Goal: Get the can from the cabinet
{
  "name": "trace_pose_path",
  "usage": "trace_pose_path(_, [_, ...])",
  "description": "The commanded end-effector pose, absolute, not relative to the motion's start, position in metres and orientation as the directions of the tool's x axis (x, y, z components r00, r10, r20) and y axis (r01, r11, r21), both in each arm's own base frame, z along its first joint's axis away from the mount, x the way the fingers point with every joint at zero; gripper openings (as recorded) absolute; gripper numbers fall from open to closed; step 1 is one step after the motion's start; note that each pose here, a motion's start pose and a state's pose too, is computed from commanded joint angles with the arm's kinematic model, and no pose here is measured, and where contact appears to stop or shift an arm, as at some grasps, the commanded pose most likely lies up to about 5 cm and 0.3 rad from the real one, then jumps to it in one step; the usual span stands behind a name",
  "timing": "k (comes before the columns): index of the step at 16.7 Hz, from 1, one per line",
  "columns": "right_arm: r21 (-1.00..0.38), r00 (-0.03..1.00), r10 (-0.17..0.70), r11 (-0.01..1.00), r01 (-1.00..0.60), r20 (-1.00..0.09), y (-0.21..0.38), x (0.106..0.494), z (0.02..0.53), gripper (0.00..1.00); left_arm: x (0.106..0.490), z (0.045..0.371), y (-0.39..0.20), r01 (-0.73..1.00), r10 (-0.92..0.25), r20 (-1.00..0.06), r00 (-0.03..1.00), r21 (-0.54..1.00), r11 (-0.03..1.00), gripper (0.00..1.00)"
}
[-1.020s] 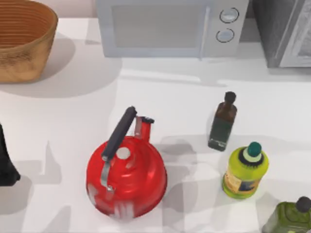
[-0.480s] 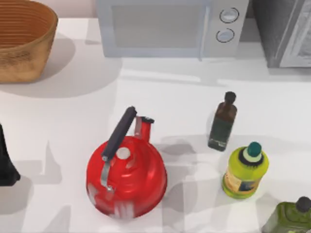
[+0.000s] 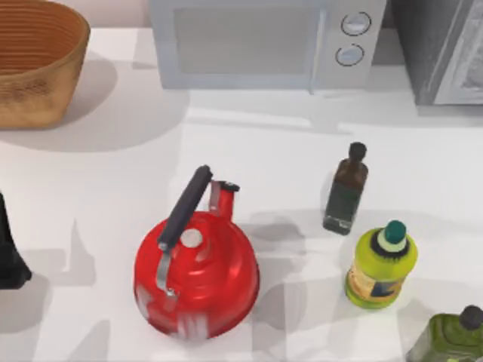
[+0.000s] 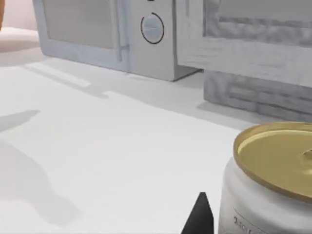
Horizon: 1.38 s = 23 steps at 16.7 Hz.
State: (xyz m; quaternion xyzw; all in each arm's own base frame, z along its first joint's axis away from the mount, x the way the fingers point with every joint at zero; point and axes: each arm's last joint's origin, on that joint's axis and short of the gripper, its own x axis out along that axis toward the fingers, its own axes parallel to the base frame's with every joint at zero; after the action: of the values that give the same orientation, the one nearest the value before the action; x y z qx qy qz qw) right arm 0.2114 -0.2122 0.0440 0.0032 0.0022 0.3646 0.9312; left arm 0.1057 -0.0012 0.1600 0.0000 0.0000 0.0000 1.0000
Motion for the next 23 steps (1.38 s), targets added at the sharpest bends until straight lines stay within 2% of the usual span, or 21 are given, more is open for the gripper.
trace_pose_path(5, [0.000, 0.721, 0.693, 0.721, -0.693, 0.000, -0.2063, 0.2111, 0.0441, 0.00, 0.1057, 0.1600, -0.0012, 0.000, 0.000, 0.000, 1.000, 0.000, 1.000, 1.00])
trace_pose_path(18, [0.000, 0.721, 0.693, 0.721, -0.693, 0.000, -0.2063, 0.2111, 0.0441, 0.98, 0.1057, 0.1600, -0.0012, 0.000, 0.000, 0.000, 1.000, 0.000, 1.000, 1.00])
trace_pose_path(23, [0.000, 0.721, 0.693, 0.721, -0.693, 0.000, -0.2063, 0.2111, 0.0441, 1.00, 0.1057, 0.1600, -0.0012, 0.000, 0.000, 0.000, 1.000, 0.000, 1.000, 1.00])
